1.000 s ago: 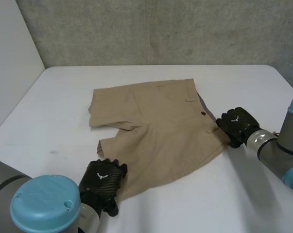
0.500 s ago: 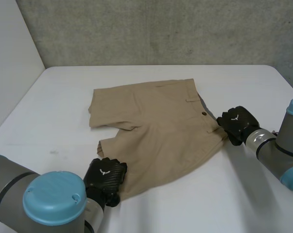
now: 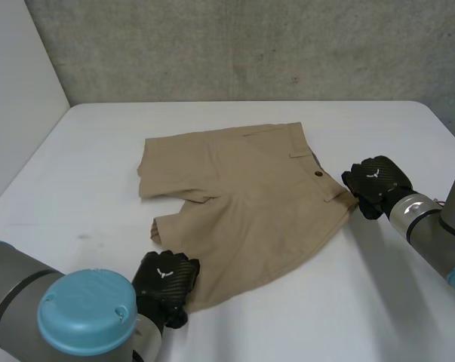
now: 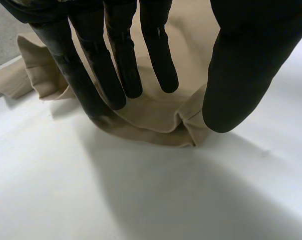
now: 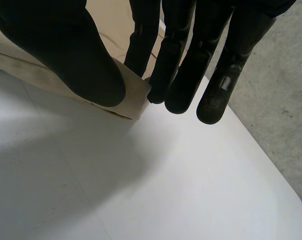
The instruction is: Fold the shorts.
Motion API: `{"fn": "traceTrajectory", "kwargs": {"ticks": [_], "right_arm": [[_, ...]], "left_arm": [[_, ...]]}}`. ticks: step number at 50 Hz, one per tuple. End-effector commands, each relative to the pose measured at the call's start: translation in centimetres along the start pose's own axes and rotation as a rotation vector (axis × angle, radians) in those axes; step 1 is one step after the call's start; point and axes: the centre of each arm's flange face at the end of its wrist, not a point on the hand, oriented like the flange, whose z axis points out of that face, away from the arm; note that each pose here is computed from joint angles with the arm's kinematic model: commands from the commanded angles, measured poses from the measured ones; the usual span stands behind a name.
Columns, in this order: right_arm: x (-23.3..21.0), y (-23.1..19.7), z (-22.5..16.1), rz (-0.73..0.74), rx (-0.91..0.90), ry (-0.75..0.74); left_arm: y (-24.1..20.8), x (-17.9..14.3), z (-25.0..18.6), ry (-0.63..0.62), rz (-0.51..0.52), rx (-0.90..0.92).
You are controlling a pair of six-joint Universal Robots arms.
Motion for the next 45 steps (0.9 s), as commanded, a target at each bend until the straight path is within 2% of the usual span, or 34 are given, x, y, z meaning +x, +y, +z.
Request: {"fn": "traceTrajectory", "kwargs": {"ticks": [1,17,21,26,28,31,34,39,40,45], "right_arm": [[-0.1,0.1,0.0,-0.002,-0.003,-0.003],[-0.1,-0.2,-0.5,0.002,-0.001,0.000],[0.2,-0.9,-1.2,-0.002,0.009,0.011],[0.7,-2.1,-2.7,-0.005,0.000,0.015],[0.8,-2.4,-3.0,-0.004,-0.005,0.016],[1.4,-3.8,-4.9,0.011,-0.037,0.011],[2.0,-5.6,-7.1,0.005,-0.047,0.005],[2.2,-7.5,-10.5,0.008,-0.087,-0.029],[2.1,-8.5,-12.7,-0.008,-0.112,-0.055],[2.1,-10.2,-17.6,-0.128,-0.146,-0.088]], "left_arm": [[-0.4,0.3,-0.7,0.013,0.004,0.007],[0.7,0.7,1.9,0.003,0.009,-0.027],[-1.3,-0.3,1.5,-0.036,-0.010,0.047],[-7.9,-2.7,-2.4,-0.088,-0.086,0.292],[-8.7,-3.0,-2.9,-0.095,-0.096,0.326],[-12.1,-5.4,-5.4,-0.153,-0.128,0.450],[-13.4,-6.9,-7.2,-0.188,-0.096,0.479],[-13.9,-8.1,-9.6,-0.201,-0.034,0.450],[-13.9,-8.2,-10.1,-0.199,-0.028,0.441],[-13.5,-8.4,-14.8,-0.144,-0.012,0.389]]}}
